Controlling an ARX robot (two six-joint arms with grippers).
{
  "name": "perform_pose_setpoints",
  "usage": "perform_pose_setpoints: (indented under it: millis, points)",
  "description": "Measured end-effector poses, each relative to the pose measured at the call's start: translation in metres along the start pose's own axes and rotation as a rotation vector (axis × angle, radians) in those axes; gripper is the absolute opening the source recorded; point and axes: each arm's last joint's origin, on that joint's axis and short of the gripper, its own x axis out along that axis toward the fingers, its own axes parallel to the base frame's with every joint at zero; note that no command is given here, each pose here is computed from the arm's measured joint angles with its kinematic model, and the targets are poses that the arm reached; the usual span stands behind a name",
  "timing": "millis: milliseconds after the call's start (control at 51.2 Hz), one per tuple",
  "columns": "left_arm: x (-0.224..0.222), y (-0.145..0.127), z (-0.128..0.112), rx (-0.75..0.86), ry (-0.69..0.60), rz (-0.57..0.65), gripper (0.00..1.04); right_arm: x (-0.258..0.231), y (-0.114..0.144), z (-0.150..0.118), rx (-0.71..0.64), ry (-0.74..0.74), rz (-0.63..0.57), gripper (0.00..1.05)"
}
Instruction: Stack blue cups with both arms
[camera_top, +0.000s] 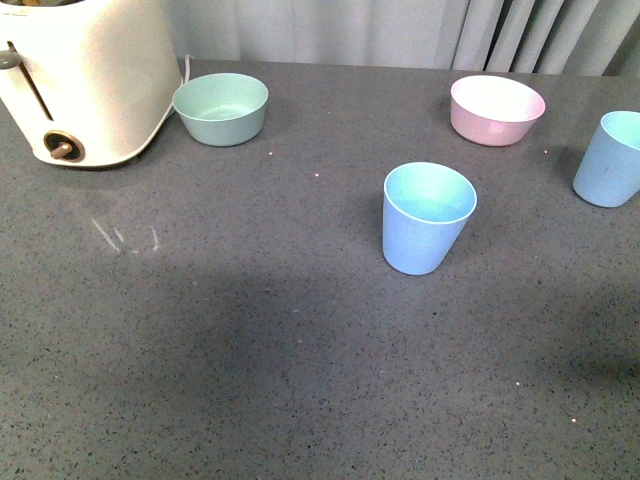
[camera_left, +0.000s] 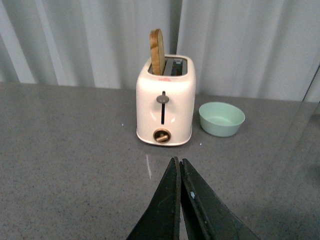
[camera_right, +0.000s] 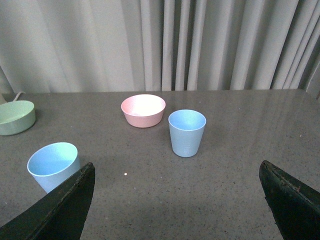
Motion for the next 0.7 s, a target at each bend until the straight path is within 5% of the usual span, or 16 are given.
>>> perform_pose_setpoints:
  millis: [234,274,332,371,703]
  points:
    - [-0.002,0.000,0.001,0.000,-0.015,0.000,0.02,0.000,0.000,0.000,0.003,0.003,-0.001,0.96]
    - [-0.002,0.000,0.001,0.000,-0.015,0.000,0.02,0.001,-0.001,-0.002,0.057,0.143,-0.039,0.96]
    - [-0.002,0.000,0.001,0.000,-0.015,0.000,0.13,0.007,-0.005,-0.004,0.134,0.388,-0.096,0.96]
    - [-0.002,0.000,0.001,0.000,-0.014,0.000,0.20,0.013,-0.008,-0.005,0.147,0.426,-0.119,0.96]
    - [-0.002,0.000,0.001,0.000,-0.014,0.000,0.68,0.097,-0.034,0.029,-0.030,0.363,-0.136,0.96]
